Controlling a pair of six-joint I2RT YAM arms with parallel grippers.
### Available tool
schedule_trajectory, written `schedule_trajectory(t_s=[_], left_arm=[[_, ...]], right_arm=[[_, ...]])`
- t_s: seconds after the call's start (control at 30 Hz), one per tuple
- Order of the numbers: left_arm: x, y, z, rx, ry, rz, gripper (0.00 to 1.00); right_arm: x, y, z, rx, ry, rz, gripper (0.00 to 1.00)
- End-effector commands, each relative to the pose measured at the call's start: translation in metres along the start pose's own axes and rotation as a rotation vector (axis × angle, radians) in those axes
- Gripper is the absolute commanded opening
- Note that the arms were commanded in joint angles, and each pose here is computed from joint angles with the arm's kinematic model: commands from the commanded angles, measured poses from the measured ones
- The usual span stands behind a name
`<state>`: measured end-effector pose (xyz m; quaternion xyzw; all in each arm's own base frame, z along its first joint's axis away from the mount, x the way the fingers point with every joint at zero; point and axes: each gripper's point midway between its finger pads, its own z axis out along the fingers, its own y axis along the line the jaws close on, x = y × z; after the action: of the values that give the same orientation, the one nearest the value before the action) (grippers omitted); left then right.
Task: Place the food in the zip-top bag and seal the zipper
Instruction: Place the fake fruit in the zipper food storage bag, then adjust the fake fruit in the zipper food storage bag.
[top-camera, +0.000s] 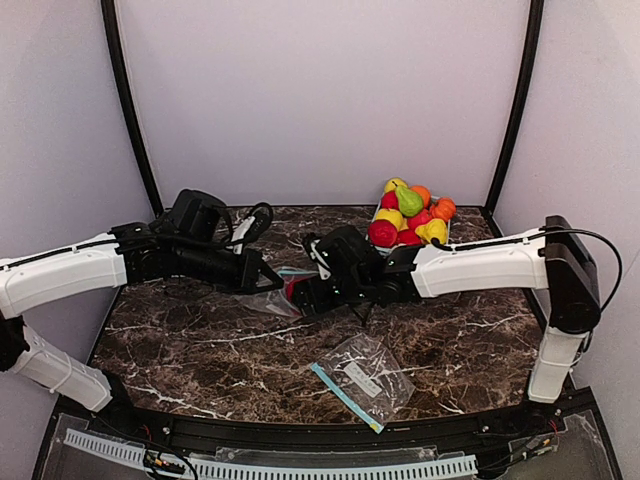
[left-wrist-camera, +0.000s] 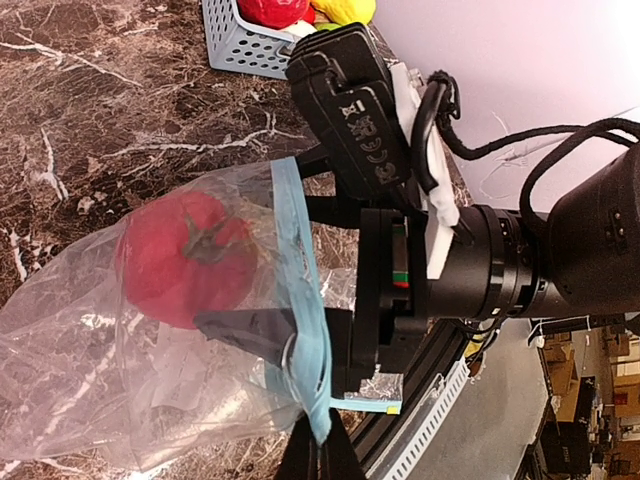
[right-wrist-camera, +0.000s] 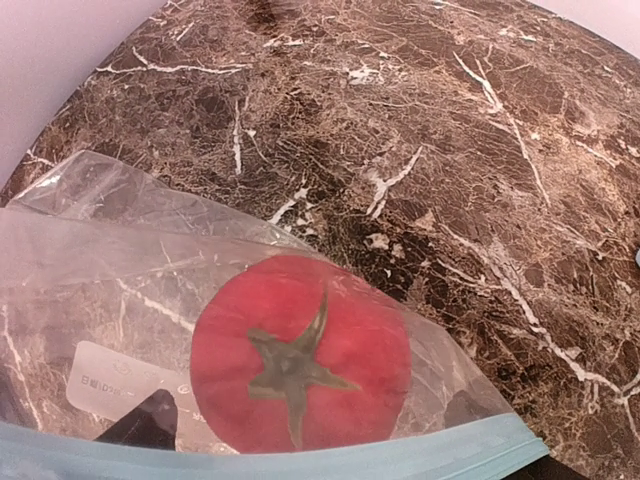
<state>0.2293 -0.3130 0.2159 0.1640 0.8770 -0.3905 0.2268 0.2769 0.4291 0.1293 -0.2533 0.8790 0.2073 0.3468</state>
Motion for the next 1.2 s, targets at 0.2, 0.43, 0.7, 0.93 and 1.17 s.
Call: schedule_trajectory(t_s=[0.2, 0.43, 0.7, 0.93, 1.17], left_arm=[[-0.007, 0.004, -0.011, -0.045, -0.057, 0.013, 0.01], [-0.01, 0.015, -0.012, -0.096, -0.073, 0.007, 0.01], [-0.003, 0.016, -0.016, -0.082, -0.073, 0.023, 0.01], [0.005, 0.012, -0.013, -0.043, -0.048, 0.037, 0.01], [0.005, 0.014, -0.009, -0.044, -0.035, 0.029, 0.01]], right_arm=[[-0.023, 0.027, -0.048, -0.193, -0.037, -0.049, 0.97], [-0.026, 0.05, -0.097, -0.363, -0.069, -0.088, 0.98], [-0.036, 0.02, -0.11, -0.266, -0.092, -0.068, 0.99], [-0.032, 0.0, -0.084, -0.252, -0.054, -0.09, 0.99], [-0.022, 0.023, -0.063, -0.387, -0.04, -0.143, 0.99]])
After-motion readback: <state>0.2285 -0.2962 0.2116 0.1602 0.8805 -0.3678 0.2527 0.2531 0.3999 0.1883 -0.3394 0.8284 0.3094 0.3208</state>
